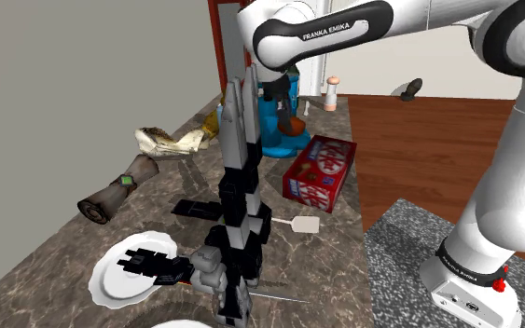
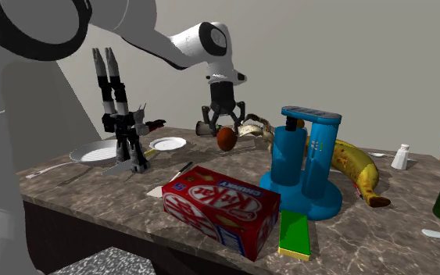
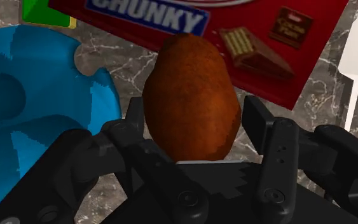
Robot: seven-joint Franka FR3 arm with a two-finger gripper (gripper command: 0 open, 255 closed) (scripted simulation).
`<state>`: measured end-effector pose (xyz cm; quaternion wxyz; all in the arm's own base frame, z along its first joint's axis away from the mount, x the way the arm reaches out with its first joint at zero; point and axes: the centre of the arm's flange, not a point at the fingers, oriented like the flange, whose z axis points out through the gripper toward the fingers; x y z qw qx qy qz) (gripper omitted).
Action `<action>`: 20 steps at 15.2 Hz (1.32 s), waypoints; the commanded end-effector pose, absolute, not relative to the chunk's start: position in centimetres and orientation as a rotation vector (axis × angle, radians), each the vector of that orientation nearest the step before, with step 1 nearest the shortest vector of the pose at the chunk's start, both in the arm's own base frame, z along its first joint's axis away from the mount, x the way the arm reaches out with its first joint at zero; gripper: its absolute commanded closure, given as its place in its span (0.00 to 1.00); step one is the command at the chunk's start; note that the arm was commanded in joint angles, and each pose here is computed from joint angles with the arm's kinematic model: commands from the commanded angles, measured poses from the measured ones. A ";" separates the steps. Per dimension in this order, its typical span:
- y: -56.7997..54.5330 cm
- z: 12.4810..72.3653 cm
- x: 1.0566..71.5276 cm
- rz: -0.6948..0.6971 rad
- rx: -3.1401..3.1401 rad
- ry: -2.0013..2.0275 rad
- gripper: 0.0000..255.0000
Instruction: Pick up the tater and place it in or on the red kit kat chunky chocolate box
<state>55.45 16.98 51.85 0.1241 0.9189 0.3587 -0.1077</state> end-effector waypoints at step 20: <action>9.7 45.8 46.8 -0.315 2.679 1.046 1.00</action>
